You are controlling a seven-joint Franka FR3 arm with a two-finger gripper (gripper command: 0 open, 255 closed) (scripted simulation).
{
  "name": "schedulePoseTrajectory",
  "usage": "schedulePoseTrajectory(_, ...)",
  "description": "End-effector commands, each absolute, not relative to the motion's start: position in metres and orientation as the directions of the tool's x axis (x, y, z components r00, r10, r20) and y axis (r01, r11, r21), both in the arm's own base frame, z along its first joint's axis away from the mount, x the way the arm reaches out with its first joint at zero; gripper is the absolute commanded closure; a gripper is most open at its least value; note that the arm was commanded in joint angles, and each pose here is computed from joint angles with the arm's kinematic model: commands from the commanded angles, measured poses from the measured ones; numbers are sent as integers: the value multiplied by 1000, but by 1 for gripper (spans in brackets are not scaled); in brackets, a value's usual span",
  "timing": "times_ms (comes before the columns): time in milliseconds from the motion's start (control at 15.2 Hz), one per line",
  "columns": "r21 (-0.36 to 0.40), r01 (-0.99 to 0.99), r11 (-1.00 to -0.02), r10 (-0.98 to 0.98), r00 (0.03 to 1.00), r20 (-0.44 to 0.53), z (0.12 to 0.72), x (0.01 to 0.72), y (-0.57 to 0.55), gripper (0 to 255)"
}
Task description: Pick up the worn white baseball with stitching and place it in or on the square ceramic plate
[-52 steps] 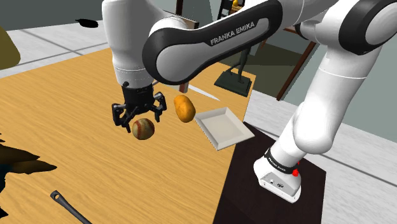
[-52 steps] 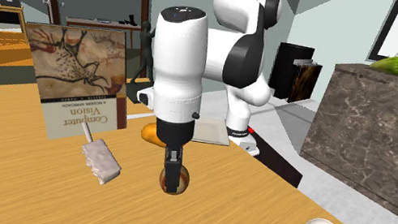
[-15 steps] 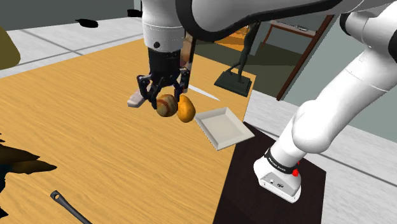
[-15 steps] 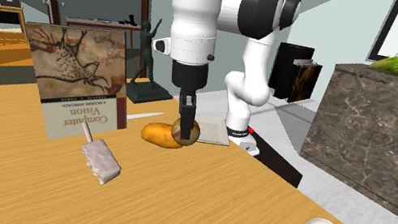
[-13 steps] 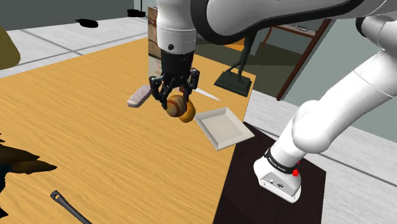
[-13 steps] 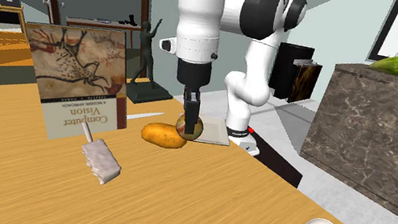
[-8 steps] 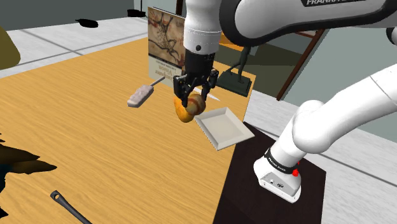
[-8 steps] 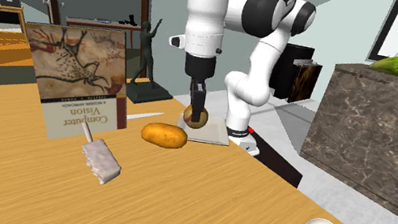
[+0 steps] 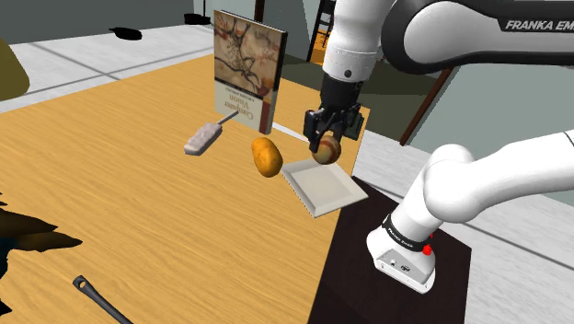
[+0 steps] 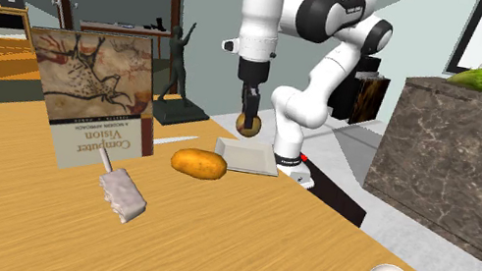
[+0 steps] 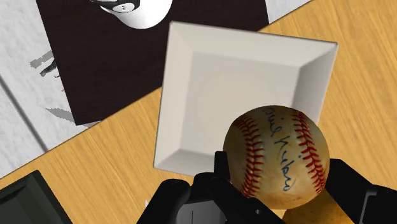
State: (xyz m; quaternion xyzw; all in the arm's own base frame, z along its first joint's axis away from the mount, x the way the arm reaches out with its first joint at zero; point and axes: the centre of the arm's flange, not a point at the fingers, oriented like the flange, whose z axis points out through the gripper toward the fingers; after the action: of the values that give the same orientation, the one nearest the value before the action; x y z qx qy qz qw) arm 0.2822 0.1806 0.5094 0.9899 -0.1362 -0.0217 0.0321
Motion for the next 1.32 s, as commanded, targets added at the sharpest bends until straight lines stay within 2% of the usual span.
schedulePoseTrajectory(0,68,-267,-961,-270,962,-35,512,268,159,255)
schedulePoseTrajectory(990,68,-267,-961,-270,962,-35,432,268,159,255)
schedulePoseTrajectory(1254,68,-267,-961,-270,962,-35,432,268,159,255)
